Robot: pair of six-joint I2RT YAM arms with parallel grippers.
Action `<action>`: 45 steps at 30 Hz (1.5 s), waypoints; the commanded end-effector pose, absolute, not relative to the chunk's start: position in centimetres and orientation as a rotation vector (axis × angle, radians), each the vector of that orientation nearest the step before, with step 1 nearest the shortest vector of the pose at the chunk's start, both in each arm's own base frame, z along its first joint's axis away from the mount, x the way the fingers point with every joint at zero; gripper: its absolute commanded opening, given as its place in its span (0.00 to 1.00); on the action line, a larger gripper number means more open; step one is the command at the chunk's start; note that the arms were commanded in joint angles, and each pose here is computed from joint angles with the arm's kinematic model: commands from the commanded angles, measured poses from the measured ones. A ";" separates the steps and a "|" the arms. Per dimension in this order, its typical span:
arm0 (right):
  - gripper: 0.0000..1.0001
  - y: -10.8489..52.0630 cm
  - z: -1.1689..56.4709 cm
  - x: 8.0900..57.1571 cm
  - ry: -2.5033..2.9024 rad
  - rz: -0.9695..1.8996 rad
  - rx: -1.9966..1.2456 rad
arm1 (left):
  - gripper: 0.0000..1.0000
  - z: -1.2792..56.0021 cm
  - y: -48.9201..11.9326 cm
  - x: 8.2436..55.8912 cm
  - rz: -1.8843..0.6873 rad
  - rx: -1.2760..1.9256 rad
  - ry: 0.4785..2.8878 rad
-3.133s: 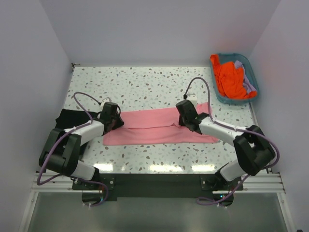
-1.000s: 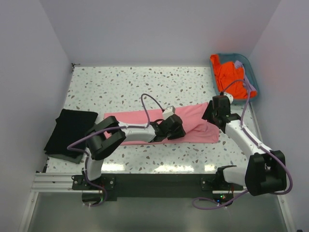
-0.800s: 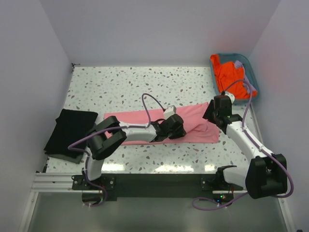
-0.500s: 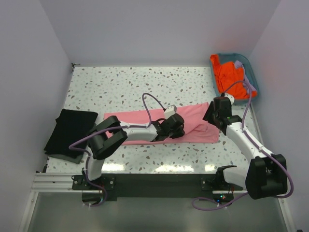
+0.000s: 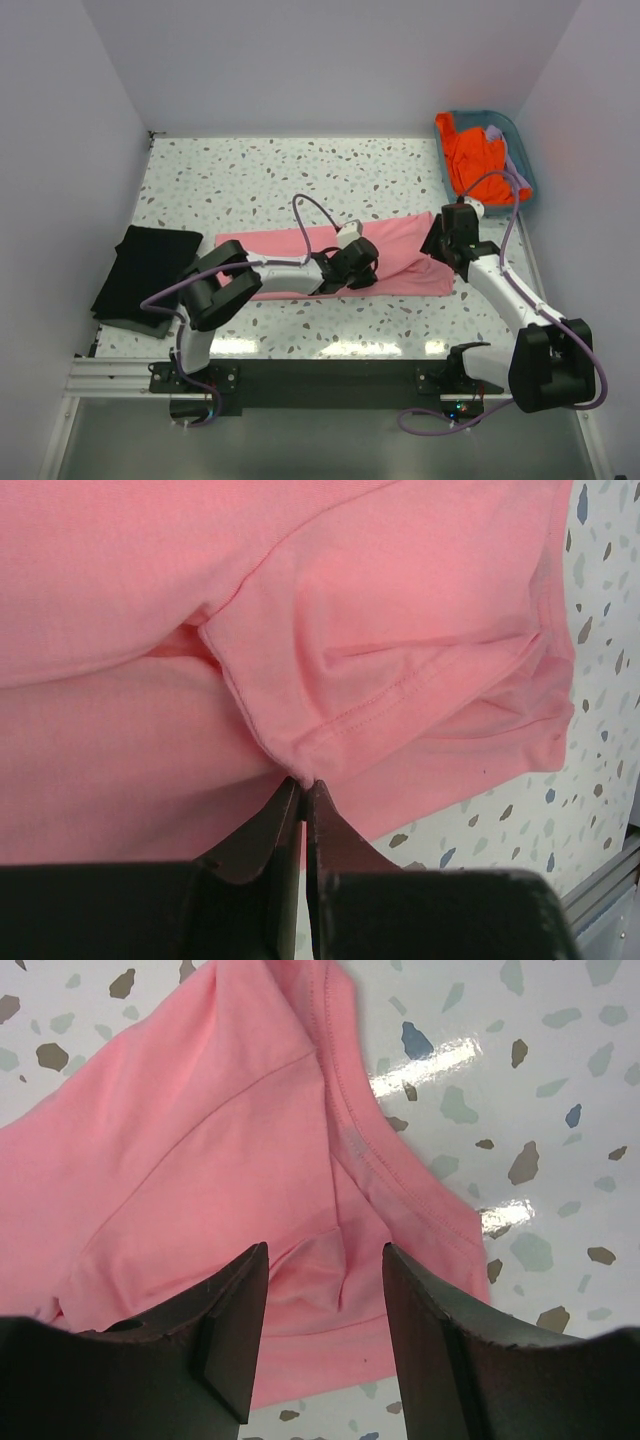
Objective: Fold and stack the t-shirts
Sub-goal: Fold the tshirt
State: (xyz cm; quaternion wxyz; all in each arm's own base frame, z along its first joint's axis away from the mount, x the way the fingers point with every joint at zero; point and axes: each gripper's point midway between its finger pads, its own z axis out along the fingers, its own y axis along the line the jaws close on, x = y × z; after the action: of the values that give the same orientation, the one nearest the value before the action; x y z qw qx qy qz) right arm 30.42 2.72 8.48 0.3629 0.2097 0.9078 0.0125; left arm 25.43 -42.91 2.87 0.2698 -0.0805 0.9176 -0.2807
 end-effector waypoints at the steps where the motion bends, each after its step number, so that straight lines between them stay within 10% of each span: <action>1: 0.53 2.4 9.3 30.7 2.295 0.031 0.538 | 0.06 6.1 -43.0 25.8 -0.810 -0.203 2.404; 25: 0.52 2.4 8.8 30.1 2.309 0.032 0.542 | 0.04 5.4 -40.8 25.8 -0.788 -0.149 2.437; 38: 0.52 4.2 7.4 29.9 2.356 0.086 0.488 | 0.59 10.0 -36.4 27.0 -0.526 0.061 2.346; 45: 0.53 6.2 7.4 31.1 2.388 -0.045 0.405 | 0.63 7.2 -25.9 29.6 0.022 0.066 2.387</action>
State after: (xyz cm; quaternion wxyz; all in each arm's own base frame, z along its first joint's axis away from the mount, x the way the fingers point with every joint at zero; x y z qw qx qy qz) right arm 29.14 6.08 5.87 0.3272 0.1517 0.9327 0.0086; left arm 28.60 -31.97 8.67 0.3689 0.0082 0.9220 -0.1173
